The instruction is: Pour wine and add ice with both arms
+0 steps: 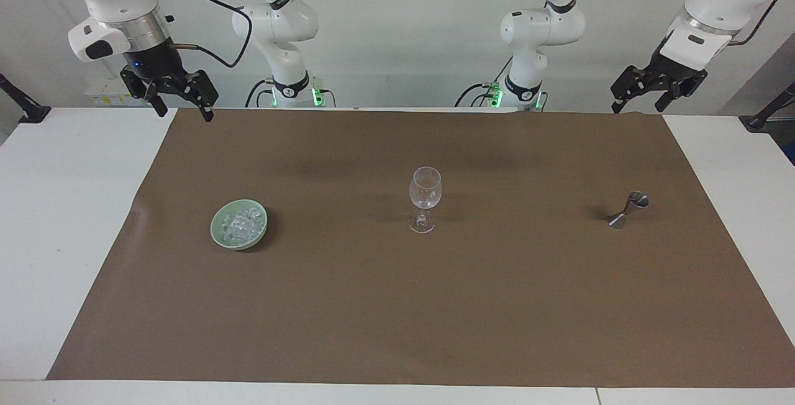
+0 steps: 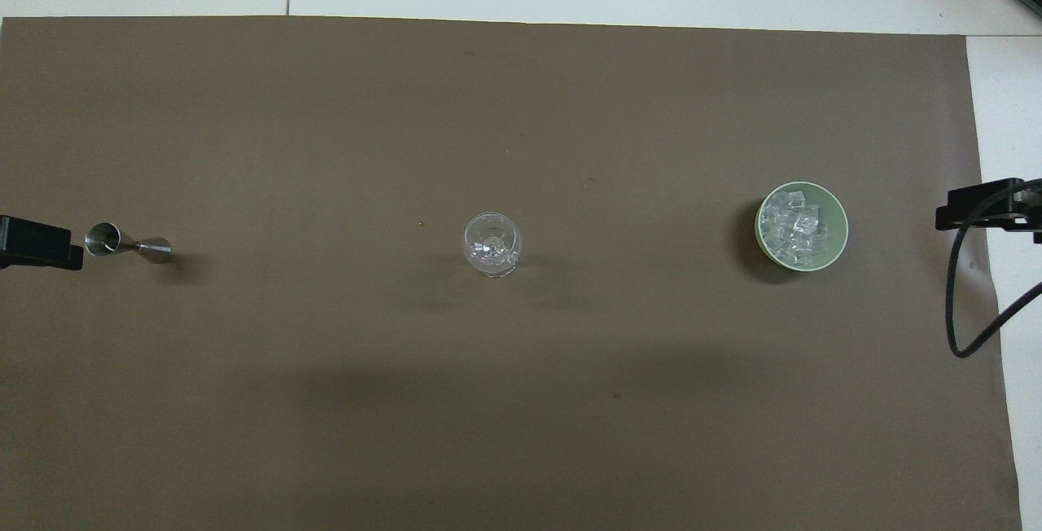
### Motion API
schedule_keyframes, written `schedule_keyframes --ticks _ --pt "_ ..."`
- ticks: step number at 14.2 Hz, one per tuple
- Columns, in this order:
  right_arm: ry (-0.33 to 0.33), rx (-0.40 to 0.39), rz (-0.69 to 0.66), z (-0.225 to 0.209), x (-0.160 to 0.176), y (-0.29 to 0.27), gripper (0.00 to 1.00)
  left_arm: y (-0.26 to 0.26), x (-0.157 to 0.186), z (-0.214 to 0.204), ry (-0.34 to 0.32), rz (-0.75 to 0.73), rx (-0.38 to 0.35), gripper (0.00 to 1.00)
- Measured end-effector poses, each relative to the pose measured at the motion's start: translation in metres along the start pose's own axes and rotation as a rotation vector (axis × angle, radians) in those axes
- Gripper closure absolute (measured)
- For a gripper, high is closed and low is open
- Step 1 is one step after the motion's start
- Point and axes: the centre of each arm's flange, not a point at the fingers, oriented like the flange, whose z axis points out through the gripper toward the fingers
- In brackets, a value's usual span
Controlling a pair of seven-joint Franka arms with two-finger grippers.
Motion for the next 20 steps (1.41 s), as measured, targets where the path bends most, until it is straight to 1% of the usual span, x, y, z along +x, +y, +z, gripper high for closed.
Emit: schedule_keyframes --ticks 7,11,15,16,18,20 --pt "-0.009 0.0 -0.017 0.0 -0.003 -0.008 0.0 0.0 -0.001 -0.001 0.003 -0.007 0.0 0.0" --pt "-0.013 0.0 -0.017 0.0 -0.004 -0.008 0.0 0.003 -0.005 -0.007 0.015 -0.077 0.001 0.0" --pt "-0.02 -0.001 -0.024 0.003 -0.005 -0.008 0.0 0.01 -0.008 -0.011 0.023 -0.211 -0.002 0.0" --pt "-0.024 -0.001 -0.03 0.005 -0.006 -0.008 0.0 0.01 -0.008 -0.011 0.022 -0.238 -0.013 0.0" --pt "-0.031 -0.001 -0.036 0.008 -0.008 -0.007 0.0 0.008 -0.008 -0.012 0.015 -0.286 -0.058 0.0" --pt "-0.033 0.0 -0.037 0.008 -0.01 -0.007 0.0 -0.005 -0.008 -0.012 0.01 -0.347 -0.093 0.0"
